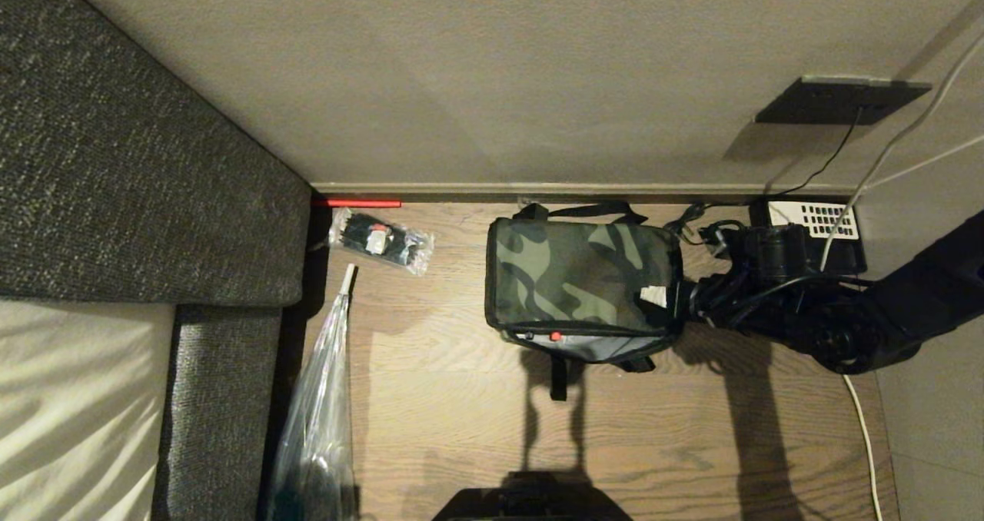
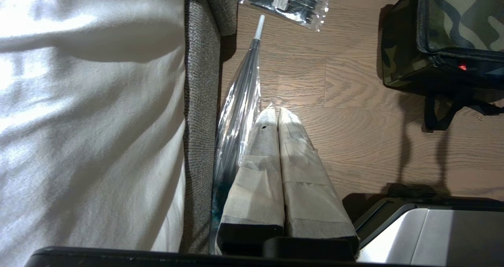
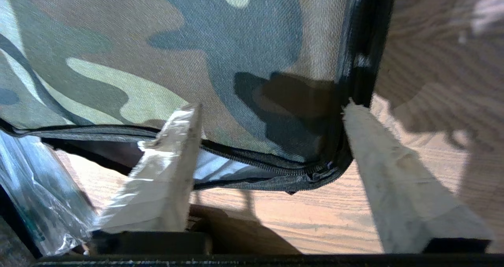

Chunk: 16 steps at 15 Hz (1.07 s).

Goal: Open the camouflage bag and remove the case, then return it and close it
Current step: Open the top of the storage box

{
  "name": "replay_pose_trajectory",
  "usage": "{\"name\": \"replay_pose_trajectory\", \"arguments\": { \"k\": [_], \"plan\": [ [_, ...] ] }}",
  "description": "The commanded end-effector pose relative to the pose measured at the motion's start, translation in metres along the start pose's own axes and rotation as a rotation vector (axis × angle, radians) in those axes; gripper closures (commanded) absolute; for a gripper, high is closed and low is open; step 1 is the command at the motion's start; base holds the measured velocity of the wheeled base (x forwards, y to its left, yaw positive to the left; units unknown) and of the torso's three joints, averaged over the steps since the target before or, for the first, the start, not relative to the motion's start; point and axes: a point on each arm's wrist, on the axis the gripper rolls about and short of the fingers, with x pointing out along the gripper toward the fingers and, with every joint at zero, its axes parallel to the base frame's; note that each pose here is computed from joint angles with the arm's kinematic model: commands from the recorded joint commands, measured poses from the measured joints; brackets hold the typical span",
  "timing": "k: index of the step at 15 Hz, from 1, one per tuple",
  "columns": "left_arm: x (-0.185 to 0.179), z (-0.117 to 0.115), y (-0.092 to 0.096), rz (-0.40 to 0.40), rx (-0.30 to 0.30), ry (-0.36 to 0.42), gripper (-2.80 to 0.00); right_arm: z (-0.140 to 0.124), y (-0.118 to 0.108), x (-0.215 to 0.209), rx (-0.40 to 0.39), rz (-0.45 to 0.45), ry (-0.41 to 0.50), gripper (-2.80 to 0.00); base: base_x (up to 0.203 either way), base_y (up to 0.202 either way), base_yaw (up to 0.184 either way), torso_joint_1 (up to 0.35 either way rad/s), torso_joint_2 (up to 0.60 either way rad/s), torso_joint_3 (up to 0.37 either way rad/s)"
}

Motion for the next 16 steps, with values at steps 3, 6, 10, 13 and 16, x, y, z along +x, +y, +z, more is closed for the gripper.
{"name": "replay_pose_trajectory", "arguments": {
  "k": [3,6,10,13,16],
  "plan": [
    [0.0,0.0,0.0,0.0,0.0,0.0,0.0,0.004,-0.017,0.001,0.013,-0.03,-0.011,-2.8,0.0,0.0,0.0,0.0,0.0,0.0],
    [0.0,0.0,0.0,0.0,0.0,0.0,0.0,-0.005,-0.021,0.008,0.031,-0.019,0.03,-2.8,0.0,0.0,0.0,0.0,0.0,0.0],
    [0.0,0.0,0.0,0.0,0.0,0.0,0.0,-0.008,-0.021,0.011,0.066,0.004,0.066,-2.8,0.0,0.0,0.0,0.0,0.0,0.0],
    [0.0,0.0,0.0,0.0,0.0,0.0,0.0,0.003,-0.017,0.006,0.069,0.049,0.042,-2.8,0.0,0.0,0.0,0.0,0.0,0.0],
    [0.0,0.0,0.0,0.0,0.0,0.0,0.0,0.005,-0.013,0.005,0.081,0.091,0.049,-2.8,0.0,0.0,0.0,0.0,0.0,0.0]
  ]
}}
